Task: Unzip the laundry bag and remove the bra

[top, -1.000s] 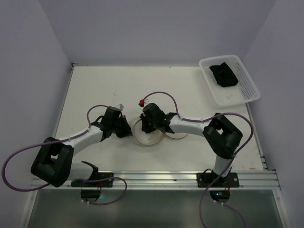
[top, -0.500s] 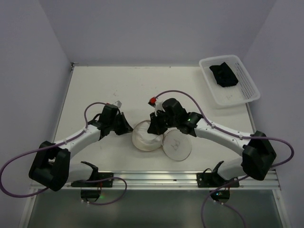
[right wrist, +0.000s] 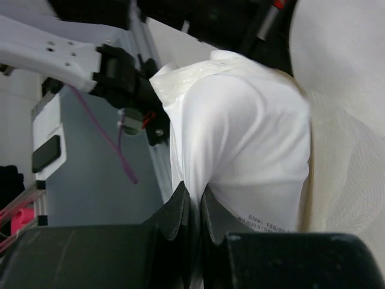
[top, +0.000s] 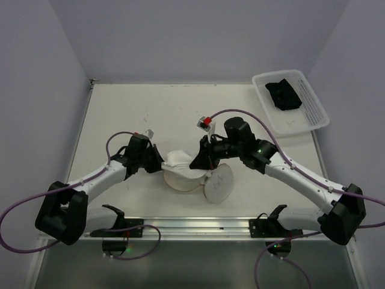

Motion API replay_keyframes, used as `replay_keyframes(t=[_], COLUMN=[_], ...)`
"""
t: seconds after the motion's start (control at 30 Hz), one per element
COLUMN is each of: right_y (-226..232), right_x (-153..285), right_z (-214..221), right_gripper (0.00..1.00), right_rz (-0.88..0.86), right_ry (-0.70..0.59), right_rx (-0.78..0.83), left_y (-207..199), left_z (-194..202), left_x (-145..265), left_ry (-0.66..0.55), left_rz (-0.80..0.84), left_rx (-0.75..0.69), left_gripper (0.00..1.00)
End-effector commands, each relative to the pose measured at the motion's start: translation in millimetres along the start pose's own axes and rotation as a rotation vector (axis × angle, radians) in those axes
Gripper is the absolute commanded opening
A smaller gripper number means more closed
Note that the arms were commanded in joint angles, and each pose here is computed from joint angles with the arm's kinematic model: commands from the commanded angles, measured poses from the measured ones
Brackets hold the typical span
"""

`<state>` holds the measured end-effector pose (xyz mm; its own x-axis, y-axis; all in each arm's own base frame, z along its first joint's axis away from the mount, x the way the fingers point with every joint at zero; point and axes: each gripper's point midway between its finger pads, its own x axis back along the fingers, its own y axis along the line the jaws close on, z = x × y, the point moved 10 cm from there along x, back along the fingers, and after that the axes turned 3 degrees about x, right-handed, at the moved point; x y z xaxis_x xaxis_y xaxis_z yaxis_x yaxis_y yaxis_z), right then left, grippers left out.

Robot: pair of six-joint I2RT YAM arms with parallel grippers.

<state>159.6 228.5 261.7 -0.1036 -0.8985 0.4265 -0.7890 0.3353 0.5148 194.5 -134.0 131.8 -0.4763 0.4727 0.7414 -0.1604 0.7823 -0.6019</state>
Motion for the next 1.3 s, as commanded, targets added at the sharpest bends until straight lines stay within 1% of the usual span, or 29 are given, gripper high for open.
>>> replay_keyframes(t=[0.0, 0.17, 0.27, 0.3, 0.37, 0.4, 0.43, 0.47, 0.5, 0.53, 0.57, 0.6, 0.67, 0.73, 0.77, 0.9, 0.93, 1.0, 1.03, 1.1, 1.13, 1.23, 1.27], right_y=[50.1, 70.3, 80.3, 79.5, 72.8, 65.1, 58.8, 46.1, 36.4, 31.0, 12.3, 1.3, -28.1, -49.5, -66.7, -119.0, -138.1, -154.6, -173.3, -187.5, -208.1, -236.8, -258.4], right_x=[35.7, 62.1, 75.8, 79.0, 93.2, 97.7, 106.4, 118.1, 126.1, 136.3, 151.9, 159.9, 183.2, 196.5, 212.5, 246.5, 257.8, 271.7, 279.2, 290.3, 292.2, 295.9, 290.2], right_z=[-41.4, -74.6, -94.5, -97.4, -111.8, -111.4, -118.9, -123.0, -121.0, -124.9, -128.6, -126.3, -127.3, -123.8, -120.8, -109.7, -106.0, -106.9, -102.1, -106.5, -100.4, -96.9, -89.2], right_gripper=[0.00, 0.00, 0.00, 0.00, 0.00, 0.00, 0.00, 0.00, 0.00, 0.00, 0.00, 0.00, 0.00, 0.00, 0.00, 0.00, 0.00, 0.00, 0.00, 0.00, 0.00, 0.00, 0.00], right_rz=[-0.244, -0.284, -0.235, -0.200, -0.065, 0.014, 0.123, 0.222, 0.312, 0.385, 0.530, 0.618, 0.818, 0.922, 1.031, 1.277, 1.335, 1.391, 1.436, 1.470, 1.485, 1.495, 1.491], right_ry=[-0.139, -0.300, -0.401, -0.417, -0.507, -0.507, -0.561, -0.598, -0.595, -0.625, -0.679, -0.678, -0.733, -0.753, -0.788, -0.831, -0.836, -0.868, -0.855, -0.864, -0.832, -0.804, -0.760], right_rx=[0.133, 0.156, 0.163, 0.144, 0.116, 0.084, 0.061, 0.032, -0.002, -0.017, -0.058, -0.090, -0.170, -0.241, -0.295, -0.450, -0.498, -0.531, -0.570, -0.588, -0.628, -0.662, -0.702], left_y=[5.0, 11.4, 15.6, 16.9, 18.1, 18.4, 18.0, 18.9, 18.5, 18.3, 19.1, 19.4, 20.1, 21.5, 21.4, 21.8, 23.0, 22.5, 22.9, 23.1, 23.2, 23.3, 23.4], left_z=[-3.1, 2.5, 7.8, 8.9, 11.7, 12.1, 12.0, 13.0, 13.0, 13.2, 14.2, 14.6, 15.6, 17.2, 17.5, 19.8, 20.6, 20.9, 21.4, 21.9, 21.7, 21.0, 20.9], left_x=[-3.6, -4.7, -3.6, -3.4, -2.2, -2.0, -1.0, -0.6, 0.2, 1.0, 1.3, 1.5, 2.4, 2.8, 3.2, 6.6, 7.0, 9.0, 9.6, 10.1, 10.5, 11.1, 11.0], left_ry=[-0.029, -0.025, -0.029, -0.029, -0.027, -0.028, -0.031, -0.031, -0.031, -0.033, -0.030, -0.031, -0.033, -0.031, -0.031, -0.034, -0.033, -0.037, -0.037, -0.037, -0.038, -0.043, -0.044], left_rz=[-0.017, -0.034, -0.029, -0.029, -0.023, -0.022, -0.017, -0.018, -0.015, -0.013, -0.014, -0.013, -0.011, -0.011, -0.009, 0.002, -0.006, -0.002, -0.004, -0.004, -0.007, -0.015, -0.016], left_rx=[0.007, 0.017, 0.037, 0.043, 0.050, 0.050, 0.048, 0.049, 0.048, 0.047, 0.048, 0.047, 0.048, 0.049, 0.050, 0.053, 0.057, 0.057, 0.059, 0.060, 0.059, 0.055, 0.055], left_gripper=[0.00, 0.00, 0.00, 0.00, 0.00, 0.00, 0.00, 0.00, 0.00, 0.00, 0.00, 0.00, 0.00, 0.00, 0.00, 0.00, 0.00, 0.00, 0.00, 0.00, 0.00, 0.00, 0.00])
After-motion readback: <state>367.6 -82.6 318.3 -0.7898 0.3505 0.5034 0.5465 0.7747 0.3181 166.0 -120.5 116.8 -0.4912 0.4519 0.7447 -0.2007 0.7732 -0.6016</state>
